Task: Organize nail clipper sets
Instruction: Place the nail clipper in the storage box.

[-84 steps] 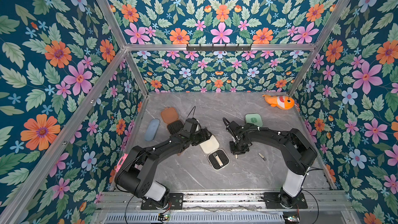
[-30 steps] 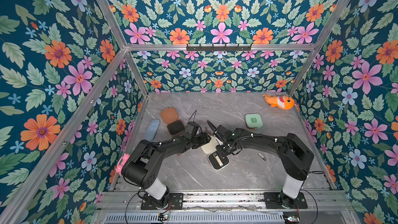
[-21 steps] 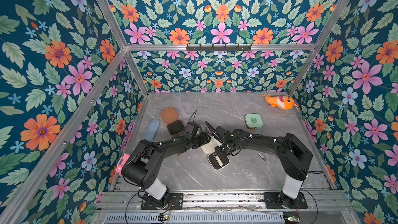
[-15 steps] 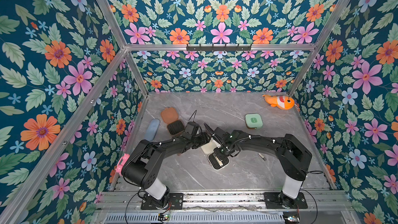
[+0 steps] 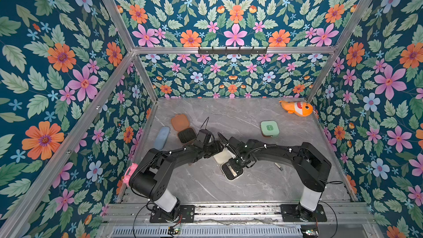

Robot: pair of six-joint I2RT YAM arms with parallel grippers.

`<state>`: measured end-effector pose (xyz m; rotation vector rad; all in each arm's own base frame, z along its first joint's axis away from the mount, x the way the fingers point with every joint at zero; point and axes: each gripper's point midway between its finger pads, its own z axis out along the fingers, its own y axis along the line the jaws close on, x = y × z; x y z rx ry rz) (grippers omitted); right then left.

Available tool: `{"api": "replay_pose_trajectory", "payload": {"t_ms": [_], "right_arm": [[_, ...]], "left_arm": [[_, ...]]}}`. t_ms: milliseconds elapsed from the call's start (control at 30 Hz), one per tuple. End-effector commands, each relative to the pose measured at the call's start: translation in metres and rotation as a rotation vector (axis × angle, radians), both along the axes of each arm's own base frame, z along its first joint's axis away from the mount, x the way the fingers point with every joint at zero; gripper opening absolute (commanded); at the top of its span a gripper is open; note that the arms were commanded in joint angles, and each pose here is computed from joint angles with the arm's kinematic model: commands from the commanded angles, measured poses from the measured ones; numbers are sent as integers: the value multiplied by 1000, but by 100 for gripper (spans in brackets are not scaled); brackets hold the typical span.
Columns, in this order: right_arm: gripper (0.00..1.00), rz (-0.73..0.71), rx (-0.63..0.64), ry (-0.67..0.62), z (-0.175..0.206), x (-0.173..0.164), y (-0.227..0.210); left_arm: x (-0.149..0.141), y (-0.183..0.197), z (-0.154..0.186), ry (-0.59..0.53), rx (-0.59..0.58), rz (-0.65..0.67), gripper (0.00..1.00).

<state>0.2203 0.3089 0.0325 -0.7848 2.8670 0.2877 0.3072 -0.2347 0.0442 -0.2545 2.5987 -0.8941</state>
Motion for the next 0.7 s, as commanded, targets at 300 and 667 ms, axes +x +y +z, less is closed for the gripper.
{"api": "replay_pose_trajectory", "payload": {"t_ms": [300,667], "right_arm": [[11,25,-10,26,-6,-11,-6],[18,6,-25,28,-10,-7,-3]], "left_arm": [[2,1,-1,-7,16,-1,67],[1,0,0,-9,11,-6,67]]}}
